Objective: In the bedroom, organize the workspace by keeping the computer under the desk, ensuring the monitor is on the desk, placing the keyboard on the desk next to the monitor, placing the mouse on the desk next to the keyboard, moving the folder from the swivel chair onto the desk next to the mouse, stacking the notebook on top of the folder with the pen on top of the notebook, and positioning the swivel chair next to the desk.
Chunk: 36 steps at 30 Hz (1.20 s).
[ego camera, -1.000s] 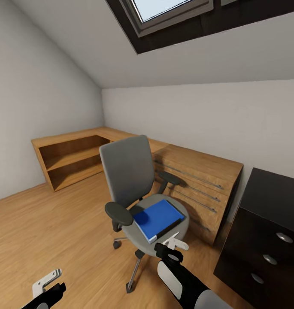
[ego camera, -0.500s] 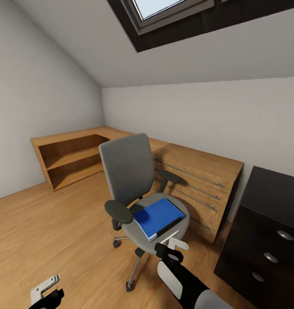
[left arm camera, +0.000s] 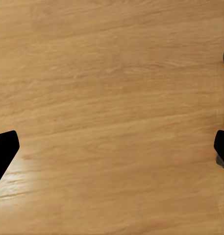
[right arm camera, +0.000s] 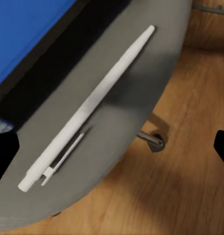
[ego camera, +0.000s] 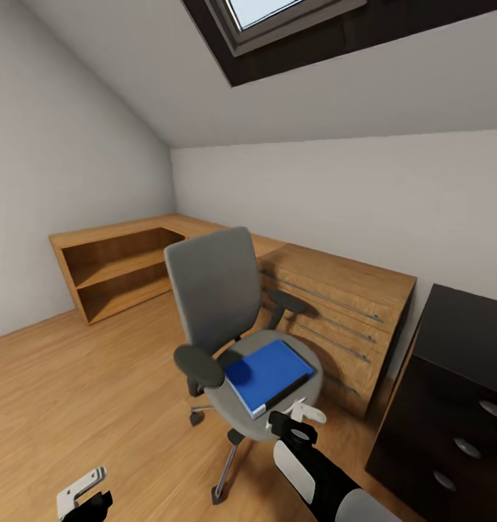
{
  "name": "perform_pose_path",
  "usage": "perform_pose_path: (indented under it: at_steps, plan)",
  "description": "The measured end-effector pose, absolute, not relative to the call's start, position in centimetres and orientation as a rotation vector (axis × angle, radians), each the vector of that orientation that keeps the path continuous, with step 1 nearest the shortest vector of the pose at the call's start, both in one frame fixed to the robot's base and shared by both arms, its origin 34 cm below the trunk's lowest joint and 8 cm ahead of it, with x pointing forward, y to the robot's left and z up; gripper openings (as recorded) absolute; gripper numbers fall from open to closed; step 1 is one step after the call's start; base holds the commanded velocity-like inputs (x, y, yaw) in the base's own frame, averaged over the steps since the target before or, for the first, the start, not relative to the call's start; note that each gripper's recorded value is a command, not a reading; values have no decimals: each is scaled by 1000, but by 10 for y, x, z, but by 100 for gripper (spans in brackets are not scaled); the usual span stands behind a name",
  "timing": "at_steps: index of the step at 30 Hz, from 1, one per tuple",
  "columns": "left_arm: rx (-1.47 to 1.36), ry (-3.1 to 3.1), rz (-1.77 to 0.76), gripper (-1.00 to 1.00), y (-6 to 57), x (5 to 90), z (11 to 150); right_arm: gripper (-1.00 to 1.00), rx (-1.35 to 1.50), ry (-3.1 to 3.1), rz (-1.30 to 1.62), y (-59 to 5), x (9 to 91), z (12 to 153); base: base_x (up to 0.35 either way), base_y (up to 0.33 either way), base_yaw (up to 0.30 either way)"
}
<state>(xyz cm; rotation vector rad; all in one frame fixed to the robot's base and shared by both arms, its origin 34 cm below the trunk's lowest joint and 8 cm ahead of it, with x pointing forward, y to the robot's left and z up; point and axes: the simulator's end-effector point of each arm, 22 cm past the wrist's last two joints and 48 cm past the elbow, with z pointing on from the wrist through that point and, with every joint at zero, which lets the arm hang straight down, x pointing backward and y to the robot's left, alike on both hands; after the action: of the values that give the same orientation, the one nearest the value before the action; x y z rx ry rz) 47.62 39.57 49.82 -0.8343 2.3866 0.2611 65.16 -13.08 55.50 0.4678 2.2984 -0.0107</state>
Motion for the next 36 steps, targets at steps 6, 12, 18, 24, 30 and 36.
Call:
perform_pose_path:
  at_steps: [6, 12, 18, 24, 30, 36]
  plan:
    - [-834, 2387, 261, 100, 395, 476, 498, 100, 468, 2302, -12, -131, 651, 554, 30, 0, 0]
    - [-837, 2384, 259, 100, 395, 477, 498, 100, 468, 2312, -10, -131, 650, 552, 2, 0, 0]
    - [-843, 2352, 246, 100, 396, 484, 503, 100, 475, 2345, -6, -131, 646, 544, 0, 0, 0]
    - [-875, 2236, 242, 100, 403, 497, 507, 100, 484, 2349, -3, -132, 644, 531, 0, 0, 0]
    - [-882, 2221, 242, 100, 404, 497, 504, 100, 486, 2346, -1, -132, 644, 528, 0, 0, 0]
    - [-886, 2235, 251, 100, 405, 492, 498, 100, 487, 2345, -1, -132, 644, 528, 0, 0, 0]
